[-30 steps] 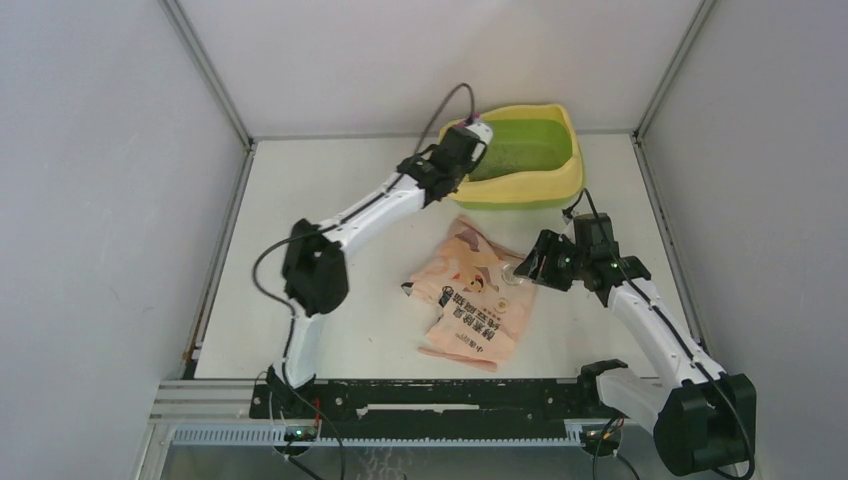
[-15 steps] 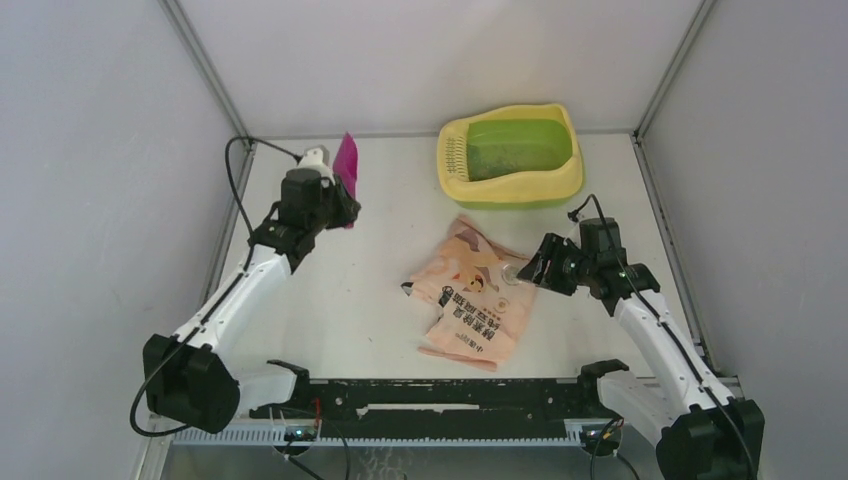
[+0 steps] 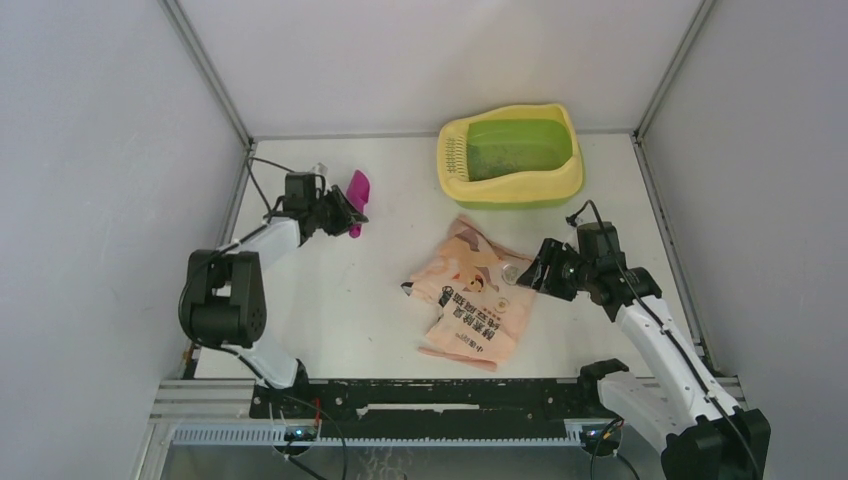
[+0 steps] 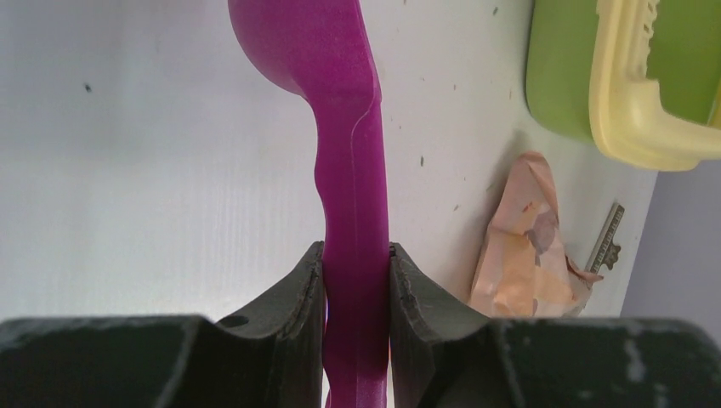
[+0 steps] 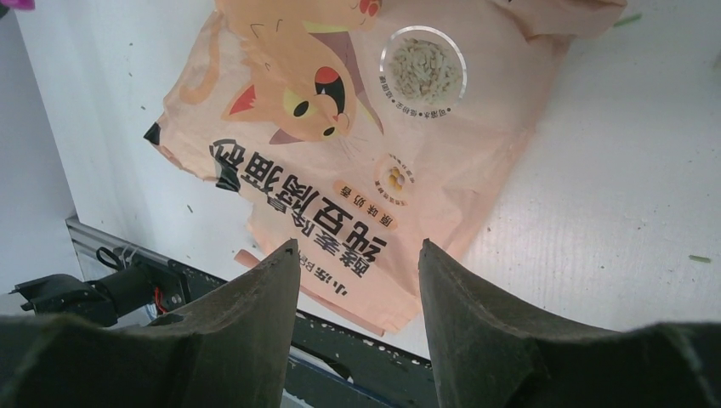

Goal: Fill the litter box with clean litter
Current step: Place the spatula at the center of the board.

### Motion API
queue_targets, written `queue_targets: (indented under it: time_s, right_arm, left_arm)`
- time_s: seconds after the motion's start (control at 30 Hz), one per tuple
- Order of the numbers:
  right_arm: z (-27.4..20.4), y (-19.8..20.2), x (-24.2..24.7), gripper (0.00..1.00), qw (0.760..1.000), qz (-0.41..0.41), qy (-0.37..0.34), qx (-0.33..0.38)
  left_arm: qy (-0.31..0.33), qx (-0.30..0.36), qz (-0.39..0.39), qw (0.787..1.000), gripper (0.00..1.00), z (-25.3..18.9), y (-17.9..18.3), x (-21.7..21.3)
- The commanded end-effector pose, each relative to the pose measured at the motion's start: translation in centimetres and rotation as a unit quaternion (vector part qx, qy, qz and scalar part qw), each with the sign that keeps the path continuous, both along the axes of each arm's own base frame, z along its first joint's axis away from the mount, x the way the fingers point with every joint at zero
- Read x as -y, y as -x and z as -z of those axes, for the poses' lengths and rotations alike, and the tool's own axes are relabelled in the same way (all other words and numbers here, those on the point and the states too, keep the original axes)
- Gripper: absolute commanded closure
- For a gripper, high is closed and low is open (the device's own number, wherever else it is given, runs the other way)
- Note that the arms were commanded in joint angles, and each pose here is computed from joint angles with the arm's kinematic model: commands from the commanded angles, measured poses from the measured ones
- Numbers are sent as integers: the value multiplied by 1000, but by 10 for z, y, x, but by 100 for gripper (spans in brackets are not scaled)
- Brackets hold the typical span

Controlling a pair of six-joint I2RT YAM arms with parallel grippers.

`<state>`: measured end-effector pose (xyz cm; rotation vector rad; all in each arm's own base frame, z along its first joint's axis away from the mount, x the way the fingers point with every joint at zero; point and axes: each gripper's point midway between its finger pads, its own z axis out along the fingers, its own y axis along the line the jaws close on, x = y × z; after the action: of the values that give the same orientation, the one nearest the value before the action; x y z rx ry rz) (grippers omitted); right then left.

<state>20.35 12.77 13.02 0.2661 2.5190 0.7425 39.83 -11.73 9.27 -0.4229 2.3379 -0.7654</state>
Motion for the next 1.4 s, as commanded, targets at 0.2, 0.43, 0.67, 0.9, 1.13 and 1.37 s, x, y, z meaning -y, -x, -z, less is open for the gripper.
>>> queue_targets:
  time_s: [0.2,0.43,0.67,0.9,1.13,1.37]
  right_arm:
    - [-11,-13,-2,39,1000,-1,3,23]
    - [-9,-13,-3,38,1000,-6,4,21]
    - [-9,-9,-2,38,1000,-3,7,18]
    - [6,-1,-3,33,999,23,33,-4]
    - [31,20,-8,22,996,70,31,-34]
    - [59,43,-8,21,990,136,-7,-47]
  left_arm:
    - [56,-42,-17,997,57,3,-28,-37]
    - [63,-57,-37,996,38,7,-23,-45]
    - [53,-44,-71,995,36,-16,4,-51]
    - [6,-18,-59,998,35,-47,53,-43]
    - [-9,15,8,1000,34,-73,107,1]
    - [4,17,55,998,4,-64,145,29]
